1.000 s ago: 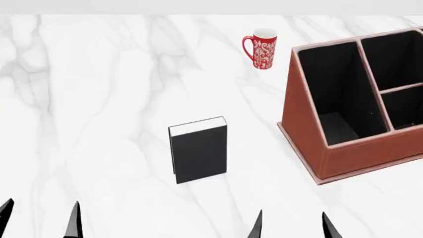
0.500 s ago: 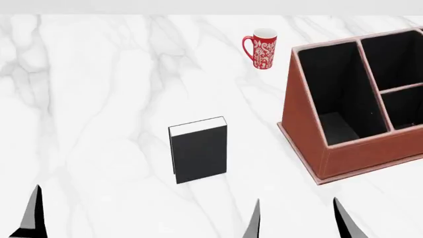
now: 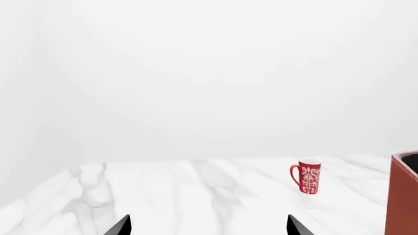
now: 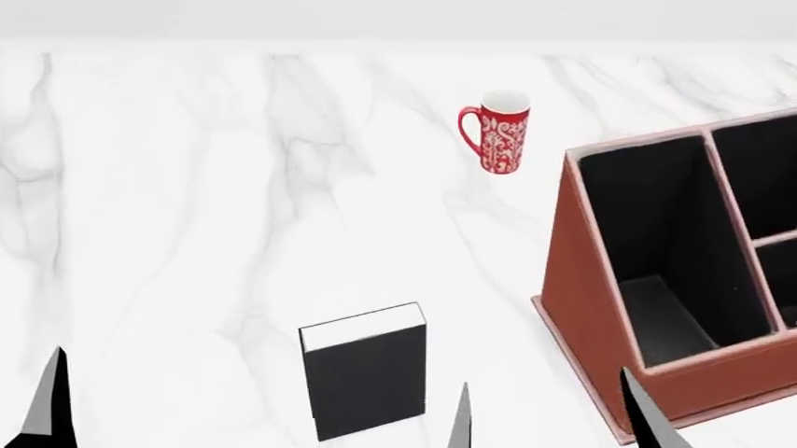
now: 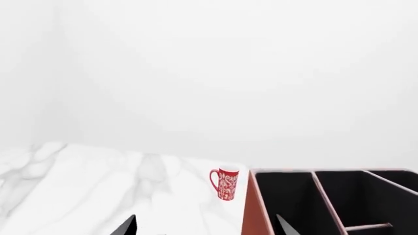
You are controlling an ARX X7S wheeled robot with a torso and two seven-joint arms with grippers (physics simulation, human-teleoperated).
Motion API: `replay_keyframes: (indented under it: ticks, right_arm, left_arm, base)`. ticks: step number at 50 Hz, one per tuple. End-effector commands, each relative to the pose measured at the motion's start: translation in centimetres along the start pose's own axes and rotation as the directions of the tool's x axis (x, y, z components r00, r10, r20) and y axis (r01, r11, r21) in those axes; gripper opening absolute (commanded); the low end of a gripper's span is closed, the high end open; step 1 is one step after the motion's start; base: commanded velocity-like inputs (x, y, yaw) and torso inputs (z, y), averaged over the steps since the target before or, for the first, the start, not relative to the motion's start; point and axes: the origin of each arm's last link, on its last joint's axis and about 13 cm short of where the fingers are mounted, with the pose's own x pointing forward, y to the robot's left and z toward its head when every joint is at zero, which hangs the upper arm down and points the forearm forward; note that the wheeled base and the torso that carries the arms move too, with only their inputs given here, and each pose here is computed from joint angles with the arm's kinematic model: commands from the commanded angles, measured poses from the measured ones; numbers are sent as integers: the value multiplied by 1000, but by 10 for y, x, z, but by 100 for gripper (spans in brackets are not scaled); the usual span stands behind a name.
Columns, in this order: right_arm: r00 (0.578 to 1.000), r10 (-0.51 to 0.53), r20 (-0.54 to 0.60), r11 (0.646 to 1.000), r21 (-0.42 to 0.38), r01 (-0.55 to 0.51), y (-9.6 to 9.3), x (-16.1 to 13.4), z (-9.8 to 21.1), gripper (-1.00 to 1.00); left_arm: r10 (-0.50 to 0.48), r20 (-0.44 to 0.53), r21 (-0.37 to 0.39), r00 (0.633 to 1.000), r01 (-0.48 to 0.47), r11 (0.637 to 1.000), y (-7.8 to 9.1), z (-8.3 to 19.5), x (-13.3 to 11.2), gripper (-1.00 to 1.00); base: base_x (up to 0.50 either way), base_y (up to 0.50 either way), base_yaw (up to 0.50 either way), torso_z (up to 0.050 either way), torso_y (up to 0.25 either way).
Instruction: Pick up the book and place it in the left compartment of the caddy.
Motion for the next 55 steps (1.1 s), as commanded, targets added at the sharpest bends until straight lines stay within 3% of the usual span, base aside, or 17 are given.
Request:
replay_keyframes:
  ticks: [1,8,13,30,32,38,55]
  right_arm:
    - [1000,1,-8,1000,4,-1,-1,-3,2,100]
    - [1000,-26,0,999,-25,26,-1,-1,1,100]
    - [1000,-7,0,1000,-1,7,-1,-3,2,100]
    - [1000,-20,-5,1000,20,20,-3,-1,1,100]
    - [999,-52,-3,999,-16,52,-3,0,2,100]
    - [999,-8,47,999,40,6,-4,-3,8,100]
    - [999,-10,33,1000,22,9,-4,-3,5,100]
  left_arm:
    - [1,3,-1,1000,-1,1000,0,1,0,100]
    - [4,5,-1,1000,-4,1000,0,1,0,100]
    - [3,5,-4,1000,-3,1000,0,1,0,100]
    - [1,6,-6,1000,-1,1000,0,2,0,100]
    - [0,7,-6,1000,0,1000,0,2,-1,100]
    - [-2,5,-7,1000,2,1000,0,2,-1,100]
    - [0,10,-10,1000,0,1000,1,3,-1,100]
  base:
    - [500,0,0,0,0]
    - [412,0,0,0,2]
    - [0,0,0,0,0]
    - [0,-497,0,0,0]
    - [0,0,0,0,0]
    - [14,0,0,0,0]
    - [500,0,0,0,1]
